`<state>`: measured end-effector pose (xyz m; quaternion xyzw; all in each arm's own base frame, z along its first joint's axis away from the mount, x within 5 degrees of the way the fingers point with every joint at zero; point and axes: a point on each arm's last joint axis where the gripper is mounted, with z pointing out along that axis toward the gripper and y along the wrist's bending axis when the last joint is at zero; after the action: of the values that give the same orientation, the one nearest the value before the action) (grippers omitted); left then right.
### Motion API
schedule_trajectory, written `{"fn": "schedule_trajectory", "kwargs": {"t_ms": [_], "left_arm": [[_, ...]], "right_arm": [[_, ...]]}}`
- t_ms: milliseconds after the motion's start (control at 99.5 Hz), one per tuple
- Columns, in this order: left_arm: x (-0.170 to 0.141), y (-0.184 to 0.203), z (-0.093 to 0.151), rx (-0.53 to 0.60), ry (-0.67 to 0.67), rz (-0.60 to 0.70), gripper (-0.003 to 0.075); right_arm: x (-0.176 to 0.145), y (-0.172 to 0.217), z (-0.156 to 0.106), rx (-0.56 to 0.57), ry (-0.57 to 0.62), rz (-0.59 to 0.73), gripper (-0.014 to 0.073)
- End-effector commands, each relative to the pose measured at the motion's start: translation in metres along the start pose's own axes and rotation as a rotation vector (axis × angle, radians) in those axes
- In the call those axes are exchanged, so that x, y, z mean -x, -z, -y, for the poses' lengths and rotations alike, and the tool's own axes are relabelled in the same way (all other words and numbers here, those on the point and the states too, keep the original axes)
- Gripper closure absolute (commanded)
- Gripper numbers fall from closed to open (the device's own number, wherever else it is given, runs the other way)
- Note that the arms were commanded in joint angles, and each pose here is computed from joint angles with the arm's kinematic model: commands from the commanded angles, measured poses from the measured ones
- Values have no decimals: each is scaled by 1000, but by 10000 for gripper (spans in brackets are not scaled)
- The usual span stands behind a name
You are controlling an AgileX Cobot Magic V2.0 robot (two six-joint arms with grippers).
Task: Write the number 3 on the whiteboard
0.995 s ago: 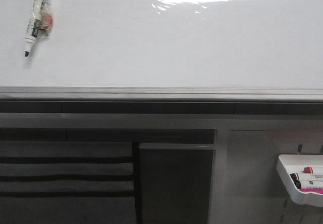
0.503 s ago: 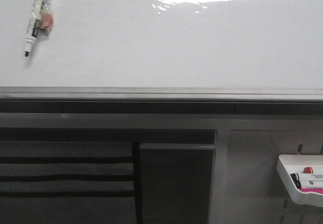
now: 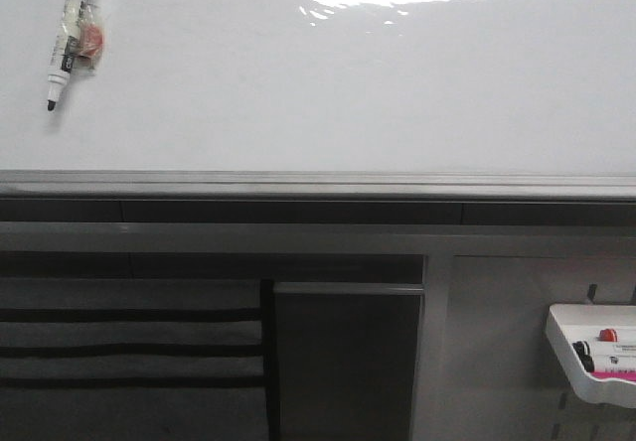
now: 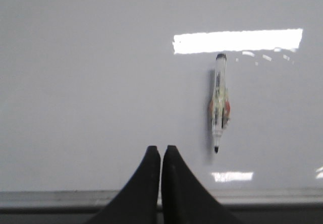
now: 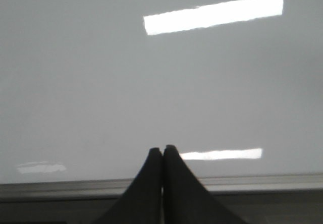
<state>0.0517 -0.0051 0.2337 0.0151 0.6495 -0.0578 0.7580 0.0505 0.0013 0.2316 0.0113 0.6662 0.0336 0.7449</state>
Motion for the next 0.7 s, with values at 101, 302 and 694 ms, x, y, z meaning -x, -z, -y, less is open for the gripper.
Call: {"fn": "schedule_trajectory", "kwargs": {"t_ms": [101,302,694], "left_arm": [[62,1,4,-12,40,39,741],[97,-22,8,-17,0,-214,741],[109,-61,8,-13,2,-325,741]], "right_arm": [[59,0,-3,-6,0,21,664],[100,-21,-5,-20,72,-140,664],[119,-60,-6,-16,155,-281,664]]}}
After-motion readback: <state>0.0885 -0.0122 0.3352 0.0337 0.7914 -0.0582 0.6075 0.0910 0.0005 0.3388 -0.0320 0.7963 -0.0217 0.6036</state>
